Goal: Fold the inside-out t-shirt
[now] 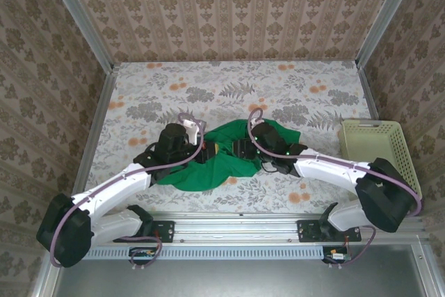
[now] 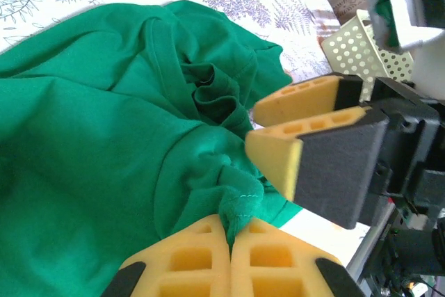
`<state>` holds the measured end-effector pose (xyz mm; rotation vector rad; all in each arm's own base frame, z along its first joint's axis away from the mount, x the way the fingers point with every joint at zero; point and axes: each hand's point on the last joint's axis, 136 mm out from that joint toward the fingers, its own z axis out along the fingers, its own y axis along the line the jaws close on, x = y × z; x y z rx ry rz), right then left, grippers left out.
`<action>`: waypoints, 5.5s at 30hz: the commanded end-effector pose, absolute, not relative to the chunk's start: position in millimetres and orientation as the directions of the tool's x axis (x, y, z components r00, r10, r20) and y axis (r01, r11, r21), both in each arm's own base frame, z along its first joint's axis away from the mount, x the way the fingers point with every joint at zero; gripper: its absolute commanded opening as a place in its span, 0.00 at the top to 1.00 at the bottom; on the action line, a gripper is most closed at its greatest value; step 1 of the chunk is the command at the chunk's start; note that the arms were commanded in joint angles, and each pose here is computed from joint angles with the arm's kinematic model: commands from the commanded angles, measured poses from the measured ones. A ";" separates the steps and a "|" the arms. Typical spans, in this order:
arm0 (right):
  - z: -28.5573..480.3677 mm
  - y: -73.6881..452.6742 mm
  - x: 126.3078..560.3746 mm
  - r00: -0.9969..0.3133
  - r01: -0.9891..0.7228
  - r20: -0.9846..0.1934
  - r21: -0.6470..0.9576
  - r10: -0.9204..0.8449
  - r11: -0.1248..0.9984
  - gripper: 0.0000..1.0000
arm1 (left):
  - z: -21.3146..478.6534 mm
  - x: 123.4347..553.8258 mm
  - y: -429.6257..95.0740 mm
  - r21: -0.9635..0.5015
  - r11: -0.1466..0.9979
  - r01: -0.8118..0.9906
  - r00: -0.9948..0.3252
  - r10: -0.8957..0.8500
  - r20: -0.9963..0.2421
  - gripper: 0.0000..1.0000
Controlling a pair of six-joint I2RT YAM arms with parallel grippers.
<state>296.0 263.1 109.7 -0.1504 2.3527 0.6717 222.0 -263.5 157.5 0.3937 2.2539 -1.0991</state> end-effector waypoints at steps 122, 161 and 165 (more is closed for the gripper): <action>99.0 248.6 392.1 -0.770 -0.259 -0.637 0.332 0.013 0.907 1.00 | 160.4 307.1 -292.4 -0.592 0.767 0.248 -0.868 -0.095 -0.487 1.00; 155.2 307.1 308.3 -0.651 -0.522 -0.735 0.249 -0.193 0.816 0.55 | 206.2 321.8 -263.2 -0.663 0.712 0.231 -0.847 -0.189 -0.497 1.00; 145.8 322.4 300.5 -0.682 -0.534 -0.708 0.310 -0.184 0.787 0.60 | 207.4 322.0 -262.9 -0.662 0.712 0.232 -0.846 -0.189 -0.499 1.00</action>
